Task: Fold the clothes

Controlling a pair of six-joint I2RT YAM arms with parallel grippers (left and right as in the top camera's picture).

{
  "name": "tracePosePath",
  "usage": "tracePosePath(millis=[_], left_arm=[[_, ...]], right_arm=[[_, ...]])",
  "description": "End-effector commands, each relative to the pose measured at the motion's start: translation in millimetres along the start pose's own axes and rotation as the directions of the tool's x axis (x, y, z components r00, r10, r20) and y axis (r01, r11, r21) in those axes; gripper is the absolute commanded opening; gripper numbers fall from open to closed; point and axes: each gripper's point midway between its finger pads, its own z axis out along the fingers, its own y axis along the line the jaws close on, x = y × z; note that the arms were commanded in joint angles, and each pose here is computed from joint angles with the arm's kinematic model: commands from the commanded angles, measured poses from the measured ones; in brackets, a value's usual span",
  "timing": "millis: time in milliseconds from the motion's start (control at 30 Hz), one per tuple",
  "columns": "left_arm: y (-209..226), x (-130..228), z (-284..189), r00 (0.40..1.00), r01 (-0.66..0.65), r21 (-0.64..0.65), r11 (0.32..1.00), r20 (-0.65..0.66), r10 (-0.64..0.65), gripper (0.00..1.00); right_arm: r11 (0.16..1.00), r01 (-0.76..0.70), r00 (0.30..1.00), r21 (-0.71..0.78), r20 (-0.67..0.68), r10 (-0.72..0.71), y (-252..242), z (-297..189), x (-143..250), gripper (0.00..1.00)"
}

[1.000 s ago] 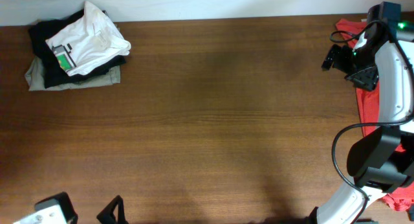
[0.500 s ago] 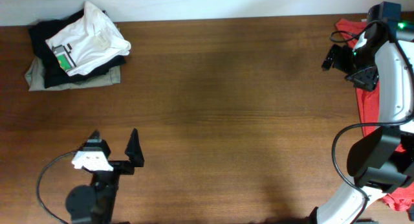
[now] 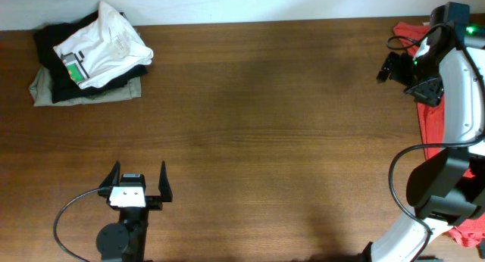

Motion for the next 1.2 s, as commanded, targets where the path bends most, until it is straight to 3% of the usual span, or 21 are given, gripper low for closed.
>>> tracePosePath(millis=[0,367,600,733,867,1000,1167], left_arm=[[0.1,2.2,0.1,1.0,-0.02,-0.003,1.0,-0.001,0.02,0.99],[0.1,2.2,0.1,1.0,-0.02,-0.003,1.0,-0.001,0.02,0.99],[0.1,2.2,0.1,1.0,-0.02,-0.003,1.0,-0.001,0.02,0.99],[0.1,2.2,0.1,1.0,-0.02,-0.003,1.0,-0.001,0.02,0.99],[0.1,2.2,0.1,1.0,-0.02,-0.003,1.0,-0.001,0.02,0.99],[0.1,2.2,0.1,1.0,-0.02,-0.003,1.0,-0.001,0.02,0.99],[0.1,2.2,0.1,1.0,-0.02,-0.003,1.0,-0.001,0.02,0.99]], right_arm=[[1.0,0.004,1.0,0.005,0.018,-0.004,-0.6,-5.1,-3.0,0.99],[1.0,0.015,1.0,0.005,0.023,-0.015,3.5,-6.7,-1.9,0.99],[0.969,0.223,0.943,-0.105,0.276,-0.187,75.2,-119.7,39.9,0.99],[0.947,0.298,0.892,-0.12,0.388,-0.231,85.7,-165.6,60.7,0.99],[0.945,0.303,0.851,-0.124,0.481,-0.21,75.9,-164.0,72.8,0.99],[0.876,0.423,0.717,-0.234,0.677,-0.165,84.4,-116.6,112.5,0.99],[0.794,0.539,0.455,-0.28,0.89,0.006,52.7,-63.4,174.7,0.99]])
